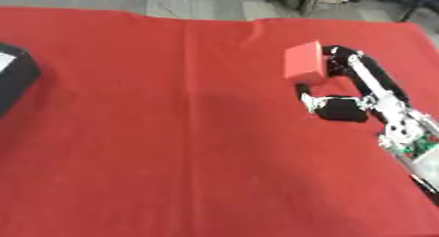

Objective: Pick up the objects with one hand, pass them to the other hand, and then place them into the box on the other side of the table.

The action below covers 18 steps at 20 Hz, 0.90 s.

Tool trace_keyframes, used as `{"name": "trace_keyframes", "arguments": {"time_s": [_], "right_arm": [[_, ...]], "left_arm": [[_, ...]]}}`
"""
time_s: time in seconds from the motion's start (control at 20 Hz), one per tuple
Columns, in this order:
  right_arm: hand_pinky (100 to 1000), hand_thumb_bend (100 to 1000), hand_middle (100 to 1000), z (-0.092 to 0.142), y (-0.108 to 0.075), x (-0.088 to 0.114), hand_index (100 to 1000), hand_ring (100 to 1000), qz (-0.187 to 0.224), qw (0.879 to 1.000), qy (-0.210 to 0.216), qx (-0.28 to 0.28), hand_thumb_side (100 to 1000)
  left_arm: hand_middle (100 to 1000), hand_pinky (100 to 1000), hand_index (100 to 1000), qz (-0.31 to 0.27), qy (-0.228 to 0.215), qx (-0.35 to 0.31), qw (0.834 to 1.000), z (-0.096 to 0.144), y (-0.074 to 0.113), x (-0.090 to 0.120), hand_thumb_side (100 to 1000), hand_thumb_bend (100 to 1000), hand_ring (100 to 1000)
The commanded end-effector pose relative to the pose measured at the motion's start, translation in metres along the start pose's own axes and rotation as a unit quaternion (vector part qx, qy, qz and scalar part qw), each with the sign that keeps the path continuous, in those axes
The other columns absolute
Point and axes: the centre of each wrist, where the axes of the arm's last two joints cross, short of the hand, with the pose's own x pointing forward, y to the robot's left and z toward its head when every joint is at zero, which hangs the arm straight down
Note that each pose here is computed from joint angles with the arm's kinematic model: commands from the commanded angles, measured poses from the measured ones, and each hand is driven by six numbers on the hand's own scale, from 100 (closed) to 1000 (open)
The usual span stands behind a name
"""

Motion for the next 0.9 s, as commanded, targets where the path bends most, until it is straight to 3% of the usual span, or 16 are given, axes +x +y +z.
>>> {"name": "trace_keyframes", "arguments": {"time_s": [0.05,0.4,0.9], "right_arm": [[755,100,372,-0.003,0.006,0.012,532,772,-0.025,1.000,-0.013,-0.013,100],[743,100,371,-0.009,0.024,0.023,531,775,-0.051,0.997,-0.038,-0.045,100],[735,100,370,-0.011,0.051,0.024,531,775,-0.060,0.996,-0.036,-0.056,100]], "left_arm": [[766,696,791,-0.041,-0.025,-0.017,0.999,-0.004,0.008,0.013,668,100,667],[772,709,793,-0.079,-0.056,-0.048,0.994,-0.017,0.006,0.035,637,100,677],[783,728,811,-0.131,-0.034,-0.144,0.980,-0.027,-0.013,0.058,633,100,703]]}}
